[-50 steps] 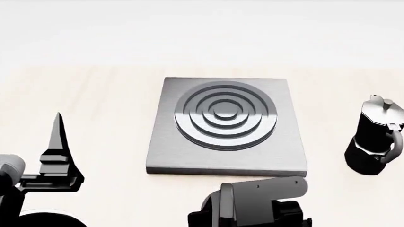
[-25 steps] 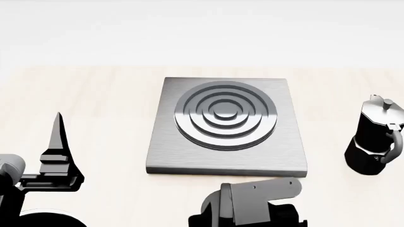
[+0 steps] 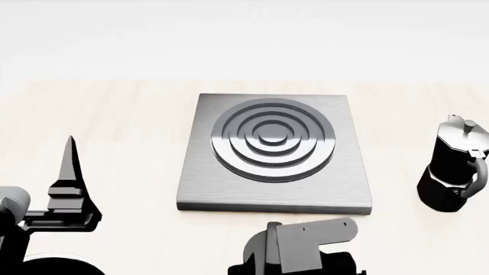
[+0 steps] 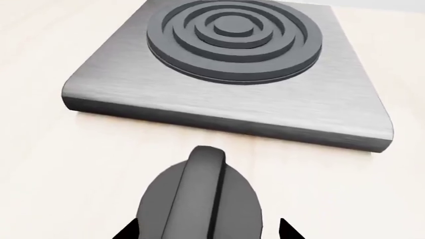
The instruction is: Turn on the stove.
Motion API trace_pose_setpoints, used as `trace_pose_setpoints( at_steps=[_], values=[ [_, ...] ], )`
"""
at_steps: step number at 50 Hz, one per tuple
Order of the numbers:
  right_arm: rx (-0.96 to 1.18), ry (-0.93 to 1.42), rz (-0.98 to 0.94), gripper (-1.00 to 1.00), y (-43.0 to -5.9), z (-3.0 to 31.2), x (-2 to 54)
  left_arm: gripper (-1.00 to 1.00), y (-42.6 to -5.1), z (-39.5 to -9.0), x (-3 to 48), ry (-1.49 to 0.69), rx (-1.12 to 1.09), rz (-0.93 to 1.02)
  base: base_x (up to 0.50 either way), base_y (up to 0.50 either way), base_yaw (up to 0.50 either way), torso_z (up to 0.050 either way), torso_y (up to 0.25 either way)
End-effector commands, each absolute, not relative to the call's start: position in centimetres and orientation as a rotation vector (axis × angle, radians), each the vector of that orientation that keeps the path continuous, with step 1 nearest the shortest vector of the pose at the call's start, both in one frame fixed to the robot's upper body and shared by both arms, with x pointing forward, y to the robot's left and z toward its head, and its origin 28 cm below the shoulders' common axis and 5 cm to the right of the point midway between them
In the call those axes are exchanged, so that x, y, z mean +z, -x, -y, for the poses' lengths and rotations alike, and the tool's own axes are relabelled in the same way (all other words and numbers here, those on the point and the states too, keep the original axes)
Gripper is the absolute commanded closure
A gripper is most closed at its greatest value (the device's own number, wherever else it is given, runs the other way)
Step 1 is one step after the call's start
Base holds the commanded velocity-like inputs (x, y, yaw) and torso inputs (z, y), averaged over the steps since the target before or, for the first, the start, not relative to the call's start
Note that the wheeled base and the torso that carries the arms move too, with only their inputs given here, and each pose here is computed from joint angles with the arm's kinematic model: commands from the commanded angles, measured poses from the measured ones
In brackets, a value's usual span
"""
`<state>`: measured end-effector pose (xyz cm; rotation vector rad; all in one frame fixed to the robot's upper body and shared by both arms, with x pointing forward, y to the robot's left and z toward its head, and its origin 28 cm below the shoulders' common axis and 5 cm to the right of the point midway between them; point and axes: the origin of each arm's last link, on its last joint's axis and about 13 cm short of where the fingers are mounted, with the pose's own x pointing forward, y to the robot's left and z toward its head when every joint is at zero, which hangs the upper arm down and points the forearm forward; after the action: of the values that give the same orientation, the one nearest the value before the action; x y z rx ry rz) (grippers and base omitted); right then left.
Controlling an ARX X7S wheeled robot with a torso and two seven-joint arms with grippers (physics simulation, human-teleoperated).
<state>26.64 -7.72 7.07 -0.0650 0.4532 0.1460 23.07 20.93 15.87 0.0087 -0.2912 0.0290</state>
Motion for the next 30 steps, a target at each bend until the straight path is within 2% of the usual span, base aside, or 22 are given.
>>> trace_pose_setpoints(
  at_steps=[1,30],
  values=[
    [0.148,0.065,-0.475,-1.0,-26.9,7.7,6.5,-1.0,-23.1,-20.9,15.8,-0.008,0.029,0.29,0.0,0.0,0.0,0.0,0.0],
    [0.143,0.054,-0.515,-1.0,-27.1,7.8,4.9,-1.0,-23.0,-21.0,15.9,-0.009,0.03,0.292,0.0,0.0,0.0,0.0,0.0]
  ],
)
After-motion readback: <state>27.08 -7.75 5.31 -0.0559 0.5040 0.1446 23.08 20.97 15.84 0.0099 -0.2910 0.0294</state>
